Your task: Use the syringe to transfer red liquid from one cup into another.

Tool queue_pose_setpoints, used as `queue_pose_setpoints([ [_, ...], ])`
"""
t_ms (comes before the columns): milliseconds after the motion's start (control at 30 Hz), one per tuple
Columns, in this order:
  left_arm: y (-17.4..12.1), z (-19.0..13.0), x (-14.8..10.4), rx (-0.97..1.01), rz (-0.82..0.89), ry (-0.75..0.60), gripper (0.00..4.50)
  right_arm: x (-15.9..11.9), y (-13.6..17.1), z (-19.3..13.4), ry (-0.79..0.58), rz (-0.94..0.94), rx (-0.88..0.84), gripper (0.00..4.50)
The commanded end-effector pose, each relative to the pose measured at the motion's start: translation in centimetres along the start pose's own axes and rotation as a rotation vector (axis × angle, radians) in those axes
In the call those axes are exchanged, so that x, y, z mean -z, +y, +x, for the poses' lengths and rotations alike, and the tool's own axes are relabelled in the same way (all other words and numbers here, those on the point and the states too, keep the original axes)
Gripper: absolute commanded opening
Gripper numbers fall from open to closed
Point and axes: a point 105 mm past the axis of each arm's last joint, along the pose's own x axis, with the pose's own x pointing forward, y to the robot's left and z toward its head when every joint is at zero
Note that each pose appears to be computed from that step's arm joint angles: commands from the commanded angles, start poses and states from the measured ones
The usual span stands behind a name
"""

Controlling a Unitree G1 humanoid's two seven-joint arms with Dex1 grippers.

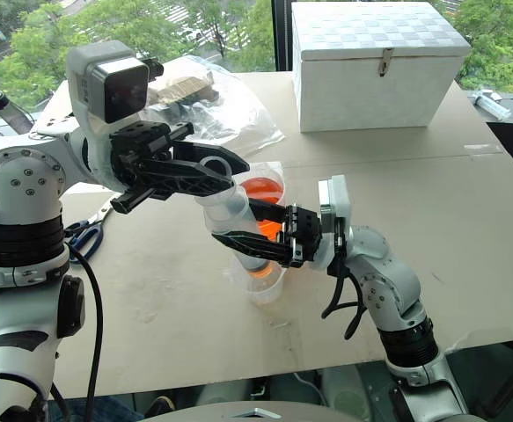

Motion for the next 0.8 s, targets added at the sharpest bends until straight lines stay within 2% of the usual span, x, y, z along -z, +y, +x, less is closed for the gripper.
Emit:
queue_pose_setpoints([
  [33, -0.9, 0.5, 0.2, 0.039, 0.034, 0.043, 0.90, -1.3, -0.1, 0.2, -0.060, -0.031, 0.003, 1.47],
  [500, -0.7, 0.6, 2.0, 0.040, 0.016, 0.113, 0.90, -2.6, -0.2, 0.8, -0.102, -0.051, -0.009, 1.47],
  [800, -0.5, 0.8, 2.2, 0.035, -0.014, 0.110, 0.90, -3.1, -0.3, 1.0, -0.118, -0.063, -0.012, 1.47],
])
